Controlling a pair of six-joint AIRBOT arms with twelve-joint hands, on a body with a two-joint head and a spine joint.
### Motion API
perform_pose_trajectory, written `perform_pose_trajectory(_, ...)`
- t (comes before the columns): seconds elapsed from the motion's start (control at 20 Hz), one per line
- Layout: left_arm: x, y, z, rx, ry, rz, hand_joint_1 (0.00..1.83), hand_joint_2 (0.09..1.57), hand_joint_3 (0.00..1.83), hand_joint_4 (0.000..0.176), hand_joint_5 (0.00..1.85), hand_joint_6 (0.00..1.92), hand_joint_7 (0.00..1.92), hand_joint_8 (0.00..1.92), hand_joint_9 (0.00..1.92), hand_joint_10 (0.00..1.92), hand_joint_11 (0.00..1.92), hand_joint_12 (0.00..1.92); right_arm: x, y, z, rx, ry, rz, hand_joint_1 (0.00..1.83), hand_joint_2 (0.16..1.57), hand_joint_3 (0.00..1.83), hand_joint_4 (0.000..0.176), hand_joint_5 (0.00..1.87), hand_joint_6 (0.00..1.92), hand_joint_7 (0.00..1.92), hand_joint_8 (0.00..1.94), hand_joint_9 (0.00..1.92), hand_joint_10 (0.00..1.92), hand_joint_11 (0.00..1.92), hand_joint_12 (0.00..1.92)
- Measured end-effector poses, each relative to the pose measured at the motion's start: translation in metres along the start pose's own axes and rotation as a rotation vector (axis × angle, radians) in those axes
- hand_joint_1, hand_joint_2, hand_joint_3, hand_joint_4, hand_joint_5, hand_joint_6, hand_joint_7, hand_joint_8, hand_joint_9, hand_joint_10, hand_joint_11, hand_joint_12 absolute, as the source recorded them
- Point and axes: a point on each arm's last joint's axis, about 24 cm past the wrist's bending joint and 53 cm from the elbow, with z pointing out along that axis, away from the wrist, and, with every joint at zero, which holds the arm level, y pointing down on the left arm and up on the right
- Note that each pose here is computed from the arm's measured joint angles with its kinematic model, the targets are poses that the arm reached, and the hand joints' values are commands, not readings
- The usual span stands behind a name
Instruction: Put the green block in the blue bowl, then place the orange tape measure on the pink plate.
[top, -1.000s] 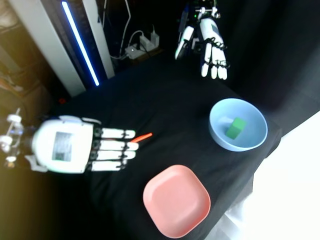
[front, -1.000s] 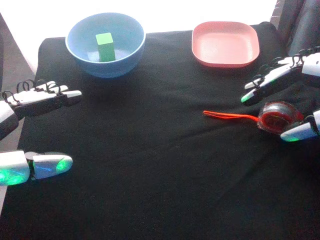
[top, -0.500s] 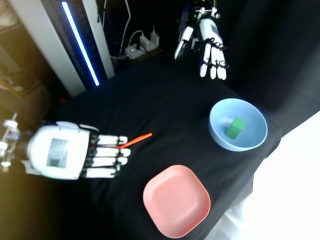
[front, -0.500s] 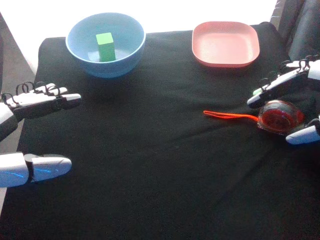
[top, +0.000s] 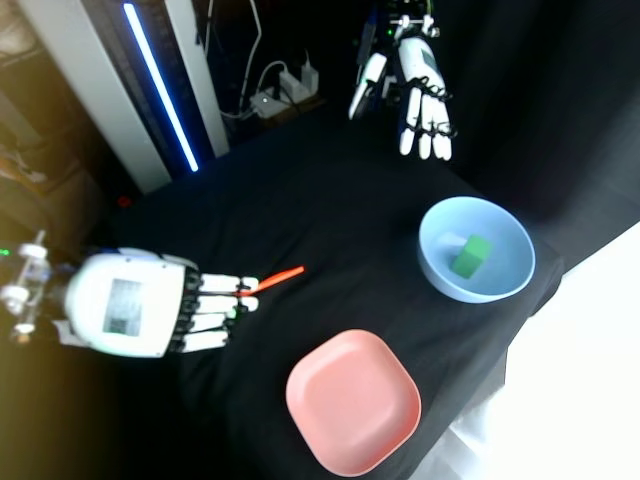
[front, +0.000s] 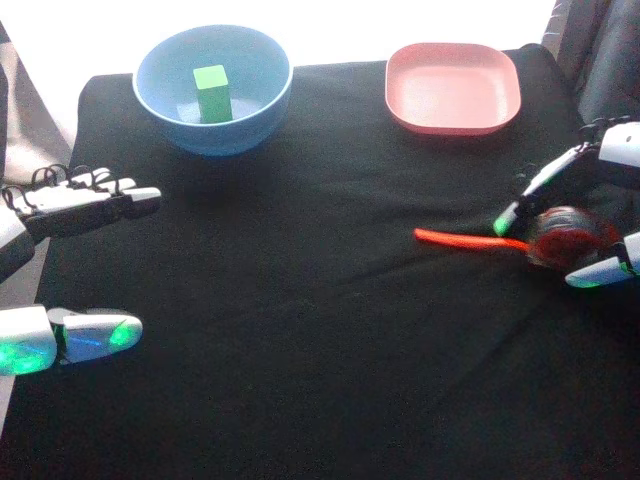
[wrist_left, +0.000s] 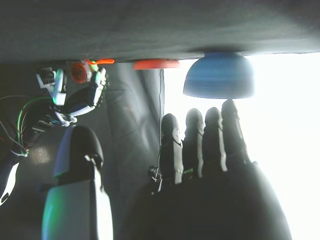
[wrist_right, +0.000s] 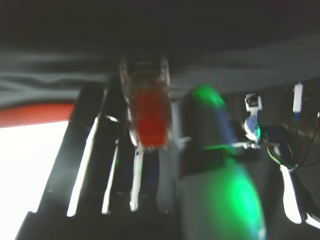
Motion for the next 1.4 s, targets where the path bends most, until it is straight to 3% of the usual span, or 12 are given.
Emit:
perform_pose_trajectory(0.1, 0.000, 0.000, 0.000, 0.001, 0.000, 0.000, 0.70, 1.03, 0.00, 0.066, 0.35, 0.00, 0.22, 0.00, 0.07, 0.01, 0.03, 0.08, 0.000, -0.002, 0.001, 0.004, -0.001, -0.003, 1.40, 1.07, 0.00, 0.000, 1.20, 0.30, 1.05, 0.92, 0.98, 1.30, 0.86, 1.47)
perform_pose_trajectory(0.25, 0.000, 0.000, 0.000, 0.001, 0.000, 0.000, 0.71, 1.04, 0.00, 0.064, 0.35, 0.00, 0.22, 0.00, 0.06, 0.00, 0.00, 0.08, 0.000, -0.003, 0.002, 0.005, -0.001, -0.005, 1.28, 1.11, 0.00, 0.000, 1.13, 0.43, 0.97, 1.28, 0.96, 1.28, 0.83, 1.63)
perform_pose_trajectory(0.45, 0.001, 0.000, 0.000, 0.000, -0.001, -0.003, 0.71, 1.04, 0.00, 0.078, 0.35, 0.00, 0.21, 0.00, 0.02, 0.00, 0.00, 0.05, -0.014, 0.009, -0.006, -0.039, -0.029, 0.000, 1.39, 1.07, 0.00, 0.000, 1.12, 0.54, 1.06, 0.87, 0.96, 1.26, 0.85, 1.47)
perform_pose_trajectory(0.65, 0.004, 0.001, 0.000, -0.001, 0.004, -0.007, 0.69, 1.04, 0.00, 0.077, 0.35, 0.00, 0.19, 0.00, 0.02, 0.00, 0.00, 0.04, -0.041, 0.033, -0.013, -0.124, -0.105, 0.008, 1.27, 1.05, 0.00, 0.000, 1.08, 0.75, 1.22, 0.70, 1.21, 0.72, 0.95, 1.34)
perform_pose_trajectory(0.7, 0.004, 0.001, 0.000, -0.001, 0.004, -0.006, 0.69, 1.04, 0.00, 0.073, 0.36, 0.00, 0.20, 0.00, 0.02, 0.00, 0.01, 0.05, -0.043, 0.041, -0.011, -0.144, -0.108, -0.012, 1.37, 1.04, 0.00, 0.000, 1.07, 0.69, 1.23, 0.52, 1.11, 1.01, 0.91, 1.29)
perform_pose_trajectory(0.8, 0.003, 0.001, 0.000, -0.001, 0.001, -0.007, 0.70, 1.03, 0.00, 0.071, 0.36, 0.00, 0.20, 0.00, 0.07, 0.02, 0.05, 0.07, -0.052, 0.065, -0.002, -0.215, -0.135, -0.037, 1.30, 1.03, 0.00, 0.000, 1.30, 0.17, 1.15, 0.95, 1.16, 0.92, 0.96, 1.32)
perform_pose_trajectory(0.9, 0.003, 0.001, 0.000, -0.002, 0.001, -0.008, 0.68, 1.03, 0.00, 0.066, 0.35, 0.00, 0.20, 0.00, 0.08, 0.02, 0.06, 0.09, -0.068, 0.076, 0.007, -0.266, -0.176, -0.037, 1.29, 0.98, 0.00, 0.000, 1.32, 0.31, 1.41, 0.33, 1.31, 0.95, 1.16, 1.29)
perform_pose_trajectory(1.0, 0.003, 0.002, 0.000, -0.007, 0.001, -0.009, 0.70, 1.03, 0.00, 0.073, 0.35, 0.00, 0.21, 0.00, 0.09, 0.00, 0.01, 0.20, -0.088, 0.080, 0.026, -0.266, -0.225, -0.048, 1.29, 1.00, 0.00, 0.000, 1.16, 0.68, 1.49, 0.10, 1.37, 0.62, 1.19, 1.10)
perform_pose_trajectory(1.1, 0.003, 0.001, 0.000, -0.002, 0.002, -0.009, 0.70, 1.03, 0.00, 0.084, 0.35, 0.00, 0.20, 0.00, 0.11, 0.00, 0.00, 0.29, -0.107, 0.086, 0.043, -0.264, -0.268, -0.055, 1.40, 1.01, 0.00, 0.000, 1.06, 0.81, 1.45, 0.01, 1.20, 0.82, 1.15, 0.84)
perform_pose_trajectory(1.2, 0.004, 0.002, 0.000, -0.004, 0.001, -0.012, 0.71, 1.03, 0.00, 0.088, 0.35, 0.00, 0.20, 0.00, 0.10, 0.00, 0.00, 0.28, -0.122, 0.081, 0.060, -0.233, -0.305, -0.054, 1.41, 1.02, 0.00, 0.000, 1.02, 0.86, 1.50, 0.00, 1.10, 0.90, 0.60, 0.79)
perform_pose_trajectory(1.35, 0.005, 0.003, 0.001, -0.006, 0.005, -0.013, 0.69, 1.02, 0.00, 0.068, 0.35, 0.00, 0.20, 0.00, 0.11, 0.00, 0.00, 0.27, -0.131, 0.071, 0.090, -0.141, -0.312, -0.099, 1.30, 1.01, 0.00, 0.000, 1.09, 0.79, 1.54, 0.02, 1.45, 0.27, 1.08, 0.85)
perform_pose_trajectory(1.4, 0.005, 0.002, 0.002, -0.001, 0.005, -0.012, 0.69, 1.03, 0.00, 0.076, 0.35, 0.00, 0.20, 0.00, 0.10, 0.00, 0.00, 0.23, -0.134, 0.070, 0.096, -0.123, -0.319, -0.107, 1.39, 1.00, 0.00, 0.000, 1.08, 0.79, 1.51, 0.00, 1.23, 0.65, 0.96, 0.79)
